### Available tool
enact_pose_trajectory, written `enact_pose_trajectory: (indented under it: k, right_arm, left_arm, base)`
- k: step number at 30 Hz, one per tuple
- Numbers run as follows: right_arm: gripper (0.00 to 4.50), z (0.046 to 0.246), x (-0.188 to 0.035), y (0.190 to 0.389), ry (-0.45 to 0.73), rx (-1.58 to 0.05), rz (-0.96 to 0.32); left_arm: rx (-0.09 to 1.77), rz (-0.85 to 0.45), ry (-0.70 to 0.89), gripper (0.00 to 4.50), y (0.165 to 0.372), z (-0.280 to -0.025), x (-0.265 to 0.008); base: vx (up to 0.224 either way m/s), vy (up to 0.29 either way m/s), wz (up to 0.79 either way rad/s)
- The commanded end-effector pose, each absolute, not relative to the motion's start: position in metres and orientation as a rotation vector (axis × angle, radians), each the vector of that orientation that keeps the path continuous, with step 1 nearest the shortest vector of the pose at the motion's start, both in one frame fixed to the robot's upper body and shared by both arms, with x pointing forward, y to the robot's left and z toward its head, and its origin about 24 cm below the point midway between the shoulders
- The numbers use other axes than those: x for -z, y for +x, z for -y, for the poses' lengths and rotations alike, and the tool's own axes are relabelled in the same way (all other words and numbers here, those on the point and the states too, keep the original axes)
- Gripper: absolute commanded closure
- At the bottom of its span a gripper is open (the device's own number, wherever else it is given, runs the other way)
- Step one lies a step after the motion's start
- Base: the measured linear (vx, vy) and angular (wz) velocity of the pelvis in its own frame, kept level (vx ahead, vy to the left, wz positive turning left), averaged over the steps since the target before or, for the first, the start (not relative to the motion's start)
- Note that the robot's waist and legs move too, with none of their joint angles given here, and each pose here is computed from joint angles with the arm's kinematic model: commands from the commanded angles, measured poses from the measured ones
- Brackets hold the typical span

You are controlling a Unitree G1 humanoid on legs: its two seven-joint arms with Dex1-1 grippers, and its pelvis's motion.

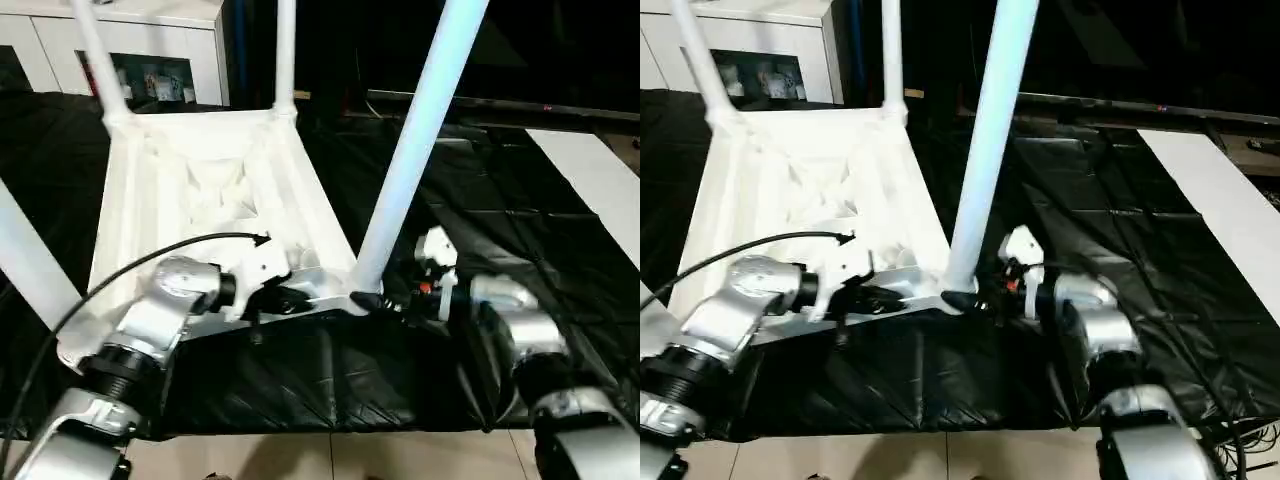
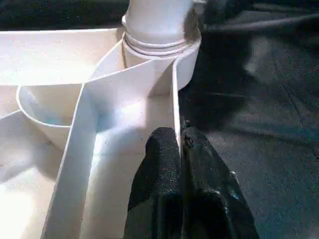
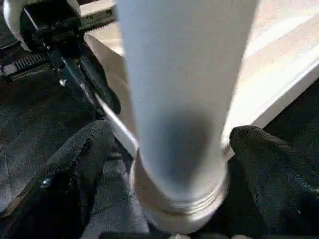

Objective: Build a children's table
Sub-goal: Rotate leg to tighten

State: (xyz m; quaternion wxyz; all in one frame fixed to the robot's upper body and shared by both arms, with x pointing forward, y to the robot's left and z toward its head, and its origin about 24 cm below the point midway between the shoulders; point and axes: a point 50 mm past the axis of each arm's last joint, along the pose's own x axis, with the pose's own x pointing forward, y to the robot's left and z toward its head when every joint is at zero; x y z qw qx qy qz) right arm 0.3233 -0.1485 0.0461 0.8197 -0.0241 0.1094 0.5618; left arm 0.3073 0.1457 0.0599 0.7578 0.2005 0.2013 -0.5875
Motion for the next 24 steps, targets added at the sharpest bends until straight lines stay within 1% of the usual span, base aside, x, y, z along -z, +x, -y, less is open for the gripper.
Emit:
enact_pose_trajectory:
  k: [1,3,4,6,10,12,14,17,19,22,24]
  right_arm:
    - [0.56,0.151,-0.052,0.326,-0.083,-1.210,-0.214]
    - [0.56,0.152,-0.055,0.328,-0.086,-1.210,-0.207]
    - [0.64,0.152,-0.056,0.330,-0.088,-1.215,-0.200]
    - [0.94,0.152,-0.058,0.330,-0.089,-1.223,-0.197]
    - [1.09,0.151,-0.057,0.330,-0.101,-1.244,-0.206]
    - [1.38,0.149,-0.057,0.330,-0.102,-1.258,-0.212]
    - [1.45,0.147,-0.056,0.330,-0.106,-1.270,-0.217]
    - [1.82,0.143,-0.054,0.329,-0.114,-1.296,-0.227]
    - [1.92,0.141,-0.052,0.328,-0.113,-1.313,-0.237]
    - [2.26,0.139,-0.051,0.328,-0.111,-1.328,-0.245]
    - [2.32,0.137,-0.050,0.327,-0.107,-1.347,-0.256]
  left_arm:
    - [1.346,-0.460,0.445,4.50,0.301,-0.143,-0.055]
    - [1.361,-0.462,0.450,4.50,0.300,-0.145,-0.055]
    - [1.369,-0.463,0.453,4.50,0.300,-0.147,-0.055]
    - [1.375,-0.464,0.453,4.50,0.299,-0.148,-0.056]
    - [1.380,-0.469,0.463,4.50,0.300,-0.151,-0.056]
    - [1.381,-0.472,0.463,4.50,0.300,-0.152,-0.056]
    - [1.381,-0.474,0.465,4.50,0.300,-0.152,-0.057]
    - [1.384,-0.477,0.468,4.50,0.300,-0.153,-0.057]
    - [1.389,-0.481,0.470,4.50,0.300,-0.153,-0.057]
    - [1.397,-0.487,0.475,4.50,0.300,-0.154,-0.057]
    - [1.406,-0.496,0.482,4.50,0.300,-0.154,-0.057]
  base:
    - [0.000,0.000,0.00]
    - [0.000,0.000,0.00]
    - [0.000,0.000,0.00]
    - [0.000,0.000,0.00]
    - [0.000,0.000,0.00]
    - [0.000,0.000,0.00]
    - [0.000,0.000,0.00]
    - [0.000,0.000,0.00]
    - [0.000,0.000,0.00]
    - [0.000,0.000,0.00]
    - [0.000,0.000,0.00]
